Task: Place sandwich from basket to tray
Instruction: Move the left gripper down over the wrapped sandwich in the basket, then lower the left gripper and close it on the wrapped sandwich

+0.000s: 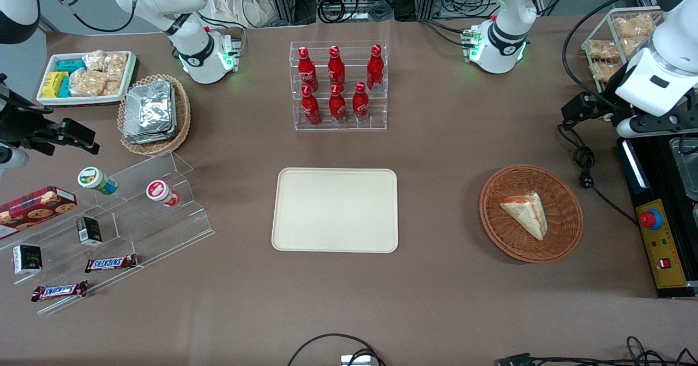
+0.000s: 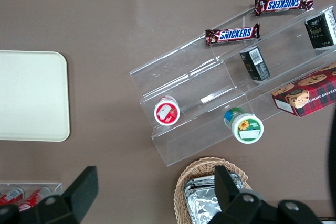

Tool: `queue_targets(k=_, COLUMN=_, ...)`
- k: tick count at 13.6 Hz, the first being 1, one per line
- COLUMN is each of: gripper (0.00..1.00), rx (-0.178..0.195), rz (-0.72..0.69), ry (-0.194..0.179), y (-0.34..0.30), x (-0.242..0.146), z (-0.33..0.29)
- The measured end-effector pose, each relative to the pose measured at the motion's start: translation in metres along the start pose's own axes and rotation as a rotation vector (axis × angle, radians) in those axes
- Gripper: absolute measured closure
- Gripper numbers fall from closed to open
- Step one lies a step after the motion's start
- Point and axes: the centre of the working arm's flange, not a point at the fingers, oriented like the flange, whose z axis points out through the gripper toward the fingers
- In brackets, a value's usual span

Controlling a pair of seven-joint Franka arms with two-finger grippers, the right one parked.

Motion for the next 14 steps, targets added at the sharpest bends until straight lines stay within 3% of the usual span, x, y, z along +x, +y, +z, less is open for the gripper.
queue_targets(k=6, gripper=0.0, rx=-0.002, rz=-0.002, ry=0.016, y=-0.001, x=0.004, z=0.004)
queue_targets(k=8, gripper=0.0, rx=-0.001, rz=-0.045, ry=-0.01, y=-0.002, x=0.012, z=0.025)
queue_targets(k=11, gripper=0.01, rx=-0.002, rz=-0.275, ry=-0.057, y=-0.008, x=0.046, z=0.088)
queue_targets(k=14, gripper=0.01, rx=-0.003, rz=-0.411, ry=-0.088, y=-0.019, x=0.08, z=0.164)
